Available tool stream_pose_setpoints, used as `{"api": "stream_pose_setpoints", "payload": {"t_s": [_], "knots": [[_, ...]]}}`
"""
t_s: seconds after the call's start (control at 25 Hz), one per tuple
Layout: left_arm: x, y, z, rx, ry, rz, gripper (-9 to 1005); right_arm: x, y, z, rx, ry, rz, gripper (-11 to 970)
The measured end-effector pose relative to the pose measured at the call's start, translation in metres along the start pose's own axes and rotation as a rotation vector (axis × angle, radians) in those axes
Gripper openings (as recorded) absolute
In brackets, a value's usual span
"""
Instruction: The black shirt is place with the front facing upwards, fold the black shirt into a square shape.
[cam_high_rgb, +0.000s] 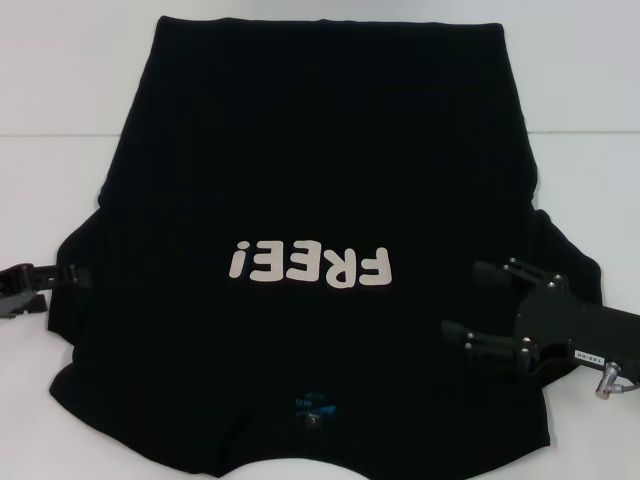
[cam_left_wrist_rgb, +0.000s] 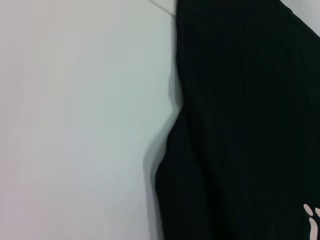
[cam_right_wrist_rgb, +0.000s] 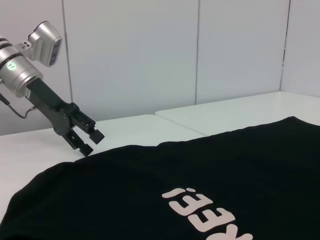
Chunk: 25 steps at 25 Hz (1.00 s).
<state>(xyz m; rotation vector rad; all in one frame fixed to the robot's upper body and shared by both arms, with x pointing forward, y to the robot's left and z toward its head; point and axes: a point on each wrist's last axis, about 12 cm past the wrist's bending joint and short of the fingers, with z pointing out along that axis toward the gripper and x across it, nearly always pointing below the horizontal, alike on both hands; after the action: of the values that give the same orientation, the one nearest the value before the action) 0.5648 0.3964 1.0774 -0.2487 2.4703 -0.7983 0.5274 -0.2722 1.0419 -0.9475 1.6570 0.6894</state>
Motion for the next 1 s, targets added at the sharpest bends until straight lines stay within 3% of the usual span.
{"api": "stream_pose_setpoints", "payload": {"t_s": [0.52, 1.0], "knots": [[0.0040, -0.0053, 0.0065, 0.010, 0.044, 0.008, 932, 0.0001, 0.0017, -0.0009, -0.008, -0.006, 0.002, 941], [0.0038, -0.0001, 0.0012, -0.005, 0.031, -0.032, 931, 0.0014, 0.0026, -0.0023, -0.007, -0.006, 0.004, 941]]}}
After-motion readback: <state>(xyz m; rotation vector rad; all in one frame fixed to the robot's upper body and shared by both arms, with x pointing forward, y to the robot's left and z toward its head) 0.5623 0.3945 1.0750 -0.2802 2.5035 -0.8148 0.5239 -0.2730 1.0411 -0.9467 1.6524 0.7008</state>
